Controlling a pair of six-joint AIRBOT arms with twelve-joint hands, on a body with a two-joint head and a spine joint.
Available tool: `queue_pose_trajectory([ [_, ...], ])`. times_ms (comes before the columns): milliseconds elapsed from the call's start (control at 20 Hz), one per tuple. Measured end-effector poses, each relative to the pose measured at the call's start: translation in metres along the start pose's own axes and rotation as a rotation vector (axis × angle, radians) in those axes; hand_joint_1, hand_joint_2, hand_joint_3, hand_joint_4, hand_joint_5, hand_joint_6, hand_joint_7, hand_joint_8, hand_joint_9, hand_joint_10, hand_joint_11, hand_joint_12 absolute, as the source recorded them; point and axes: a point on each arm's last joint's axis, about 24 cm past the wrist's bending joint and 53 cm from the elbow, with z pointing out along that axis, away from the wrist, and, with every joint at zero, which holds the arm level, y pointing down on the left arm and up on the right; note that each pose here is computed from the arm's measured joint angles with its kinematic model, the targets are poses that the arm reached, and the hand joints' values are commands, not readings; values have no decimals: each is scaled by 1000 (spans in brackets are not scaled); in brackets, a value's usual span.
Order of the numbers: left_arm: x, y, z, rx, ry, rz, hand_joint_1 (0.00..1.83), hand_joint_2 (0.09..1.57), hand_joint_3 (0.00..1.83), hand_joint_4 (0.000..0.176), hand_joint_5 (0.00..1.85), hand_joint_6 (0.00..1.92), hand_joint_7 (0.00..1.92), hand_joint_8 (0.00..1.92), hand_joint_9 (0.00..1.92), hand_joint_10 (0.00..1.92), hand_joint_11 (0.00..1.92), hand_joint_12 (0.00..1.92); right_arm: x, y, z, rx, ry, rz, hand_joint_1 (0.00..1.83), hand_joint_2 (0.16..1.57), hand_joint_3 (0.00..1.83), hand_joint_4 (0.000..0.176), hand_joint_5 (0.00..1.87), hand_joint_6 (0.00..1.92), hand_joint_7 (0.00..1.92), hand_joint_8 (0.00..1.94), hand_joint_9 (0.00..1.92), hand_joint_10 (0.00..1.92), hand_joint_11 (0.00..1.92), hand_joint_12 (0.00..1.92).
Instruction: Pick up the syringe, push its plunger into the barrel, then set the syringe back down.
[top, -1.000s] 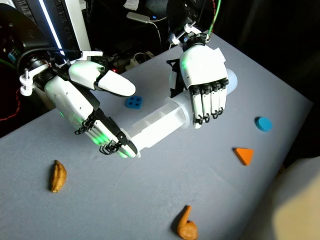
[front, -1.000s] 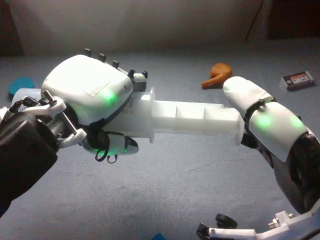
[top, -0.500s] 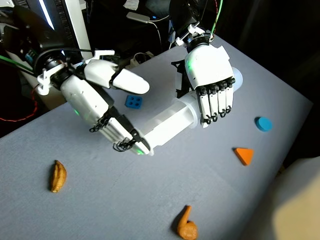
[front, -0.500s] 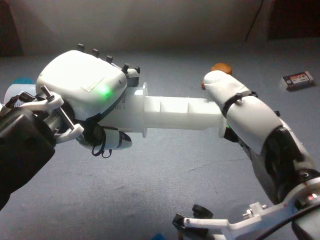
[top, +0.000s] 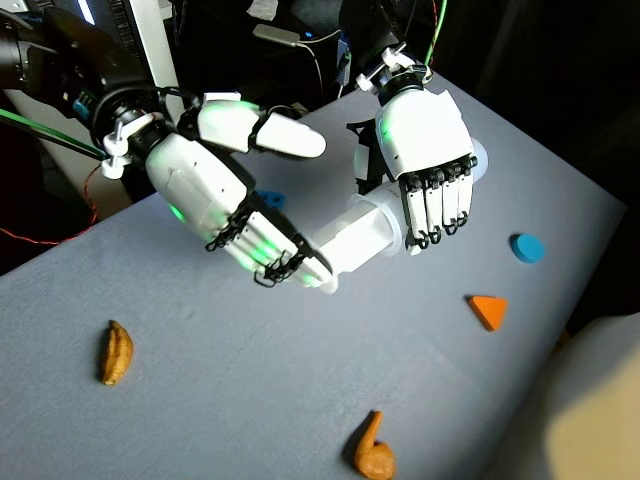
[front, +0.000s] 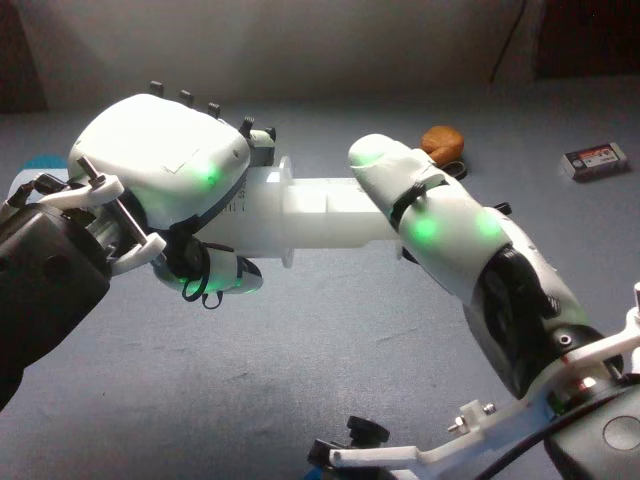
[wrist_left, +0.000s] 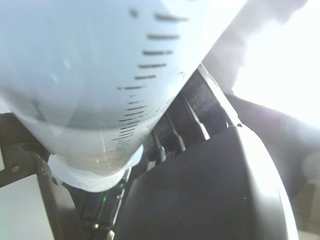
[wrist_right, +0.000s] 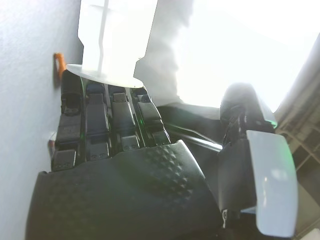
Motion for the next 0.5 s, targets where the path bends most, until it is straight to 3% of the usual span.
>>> queue_pose_trajectory([
  [500, -2, 2, 1, -10, -5, -20, 1380, 1105, 0, 0, 952, 854, 1011, 980, 921, 1216, 892, 988, 29, -2, 7, -12, 112, -43, 0, 1107, 0, 0, 83, 0, 127, 1, 93, 0, 0, 667],
])
